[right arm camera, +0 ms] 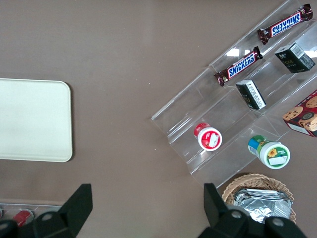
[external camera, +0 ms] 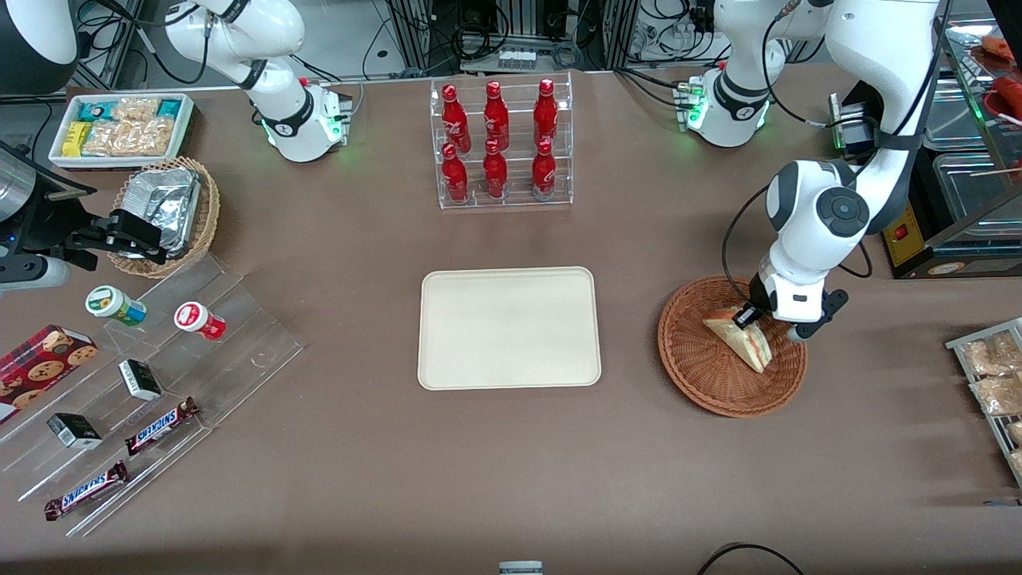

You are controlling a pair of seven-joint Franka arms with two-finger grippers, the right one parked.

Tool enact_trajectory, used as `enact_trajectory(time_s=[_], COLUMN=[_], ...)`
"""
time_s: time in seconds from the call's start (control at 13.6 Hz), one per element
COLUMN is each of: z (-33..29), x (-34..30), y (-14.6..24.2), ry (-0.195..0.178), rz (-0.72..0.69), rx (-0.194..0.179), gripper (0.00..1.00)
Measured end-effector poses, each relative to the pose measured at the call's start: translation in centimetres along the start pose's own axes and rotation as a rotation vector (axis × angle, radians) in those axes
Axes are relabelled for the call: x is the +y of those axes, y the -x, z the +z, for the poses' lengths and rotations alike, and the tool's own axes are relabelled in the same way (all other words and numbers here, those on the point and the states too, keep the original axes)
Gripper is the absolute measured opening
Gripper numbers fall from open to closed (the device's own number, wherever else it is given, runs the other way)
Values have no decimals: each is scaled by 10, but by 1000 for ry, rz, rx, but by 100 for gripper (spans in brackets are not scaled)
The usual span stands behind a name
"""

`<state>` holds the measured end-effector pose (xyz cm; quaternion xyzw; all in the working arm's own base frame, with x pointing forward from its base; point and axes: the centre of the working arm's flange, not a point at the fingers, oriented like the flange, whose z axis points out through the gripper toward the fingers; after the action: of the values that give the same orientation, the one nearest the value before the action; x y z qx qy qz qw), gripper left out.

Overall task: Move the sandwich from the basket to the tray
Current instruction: 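Lift the sandwich up out of the basket with the left gripper, then carry the held sandwich over the cream tray with the left gripper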

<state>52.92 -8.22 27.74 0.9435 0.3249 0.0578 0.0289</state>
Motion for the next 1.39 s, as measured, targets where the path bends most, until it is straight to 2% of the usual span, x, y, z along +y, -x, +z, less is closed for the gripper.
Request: enact_trajectory(time_s=[0.29, 0.59, 0.66, 1.03, 1.39], z=[-40, -104, -118, -139, -151], x=[11, 31, 41, 96, 139], y=[-11, -21, -17, 43, 109], ry=[-58, -136, -145, -137, -110], rz=[83, 249, 295, 459, 596], rx=[-14, -74, -86, -99, -98], gripper=[10, 10, 10, 10, 10])
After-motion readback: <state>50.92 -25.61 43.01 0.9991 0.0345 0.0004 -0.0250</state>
